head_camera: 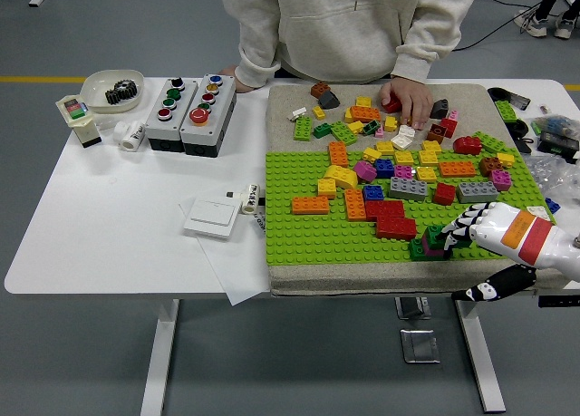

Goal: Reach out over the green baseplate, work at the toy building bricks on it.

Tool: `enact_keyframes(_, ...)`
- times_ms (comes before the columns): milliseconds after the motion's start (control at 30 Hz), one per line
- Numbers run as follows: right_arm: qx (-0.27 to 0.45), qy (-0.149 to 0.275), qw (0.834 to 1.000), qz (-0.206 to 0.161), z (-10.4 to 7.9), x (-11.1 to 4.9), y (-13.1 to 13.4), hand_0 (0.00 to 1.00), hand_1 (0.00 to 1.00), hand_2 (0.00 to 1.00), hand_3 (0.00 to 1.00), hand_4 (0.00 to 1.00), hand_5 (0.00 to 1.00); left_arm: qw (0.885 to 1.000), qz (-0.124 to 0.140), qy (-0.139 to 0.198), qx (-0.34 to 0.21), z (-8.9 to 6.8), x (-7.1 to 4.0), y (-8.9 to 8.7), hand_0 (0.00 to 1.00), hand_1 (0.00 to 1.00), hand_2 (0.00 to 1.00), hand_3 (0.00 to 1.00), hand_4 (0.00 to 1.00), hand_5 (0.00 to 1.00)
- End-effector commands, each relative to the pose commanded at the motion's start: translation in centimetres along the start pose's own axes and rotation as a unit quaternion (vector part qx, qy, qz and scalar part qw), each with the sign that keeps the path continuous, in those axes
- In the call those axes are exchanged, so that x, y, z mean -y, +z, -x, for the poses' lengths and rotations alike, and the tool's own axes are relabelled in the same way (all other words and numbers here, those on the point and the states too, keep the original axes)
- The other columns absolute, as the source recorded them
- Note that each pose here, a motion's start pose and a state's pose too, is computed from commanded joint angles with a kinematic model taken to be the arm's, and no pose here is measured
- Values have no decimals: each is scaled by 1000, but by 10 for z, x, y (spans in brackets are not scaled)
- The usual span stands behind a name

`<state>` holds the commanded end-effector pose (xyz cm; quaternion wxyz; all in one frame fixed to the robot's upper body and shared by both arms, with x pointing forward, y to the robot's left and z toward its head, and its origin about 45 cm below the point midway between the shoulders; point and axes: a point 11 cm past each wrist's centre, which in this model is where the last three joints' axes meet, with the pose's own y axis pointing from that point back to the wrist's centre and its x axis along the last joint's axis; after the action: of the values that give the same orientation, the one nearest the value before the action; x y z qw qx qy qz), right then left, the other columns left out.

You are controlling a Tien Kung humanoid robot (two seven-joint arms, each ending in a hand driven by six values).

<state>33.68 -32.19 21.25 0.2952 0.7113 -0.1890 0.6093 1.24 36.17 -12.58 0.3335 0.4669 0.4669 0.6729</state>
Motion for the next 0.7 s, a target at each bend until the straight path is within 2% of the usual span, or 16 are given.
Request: enact_keyframes(700, -1, -5, 1000, -4, 5, 3, -2, 670, 641, 657, 537, 949, 708, 1000, 0, 2, 3, -2, 0, 0, 628, 733, 715, 561, 600, 610)
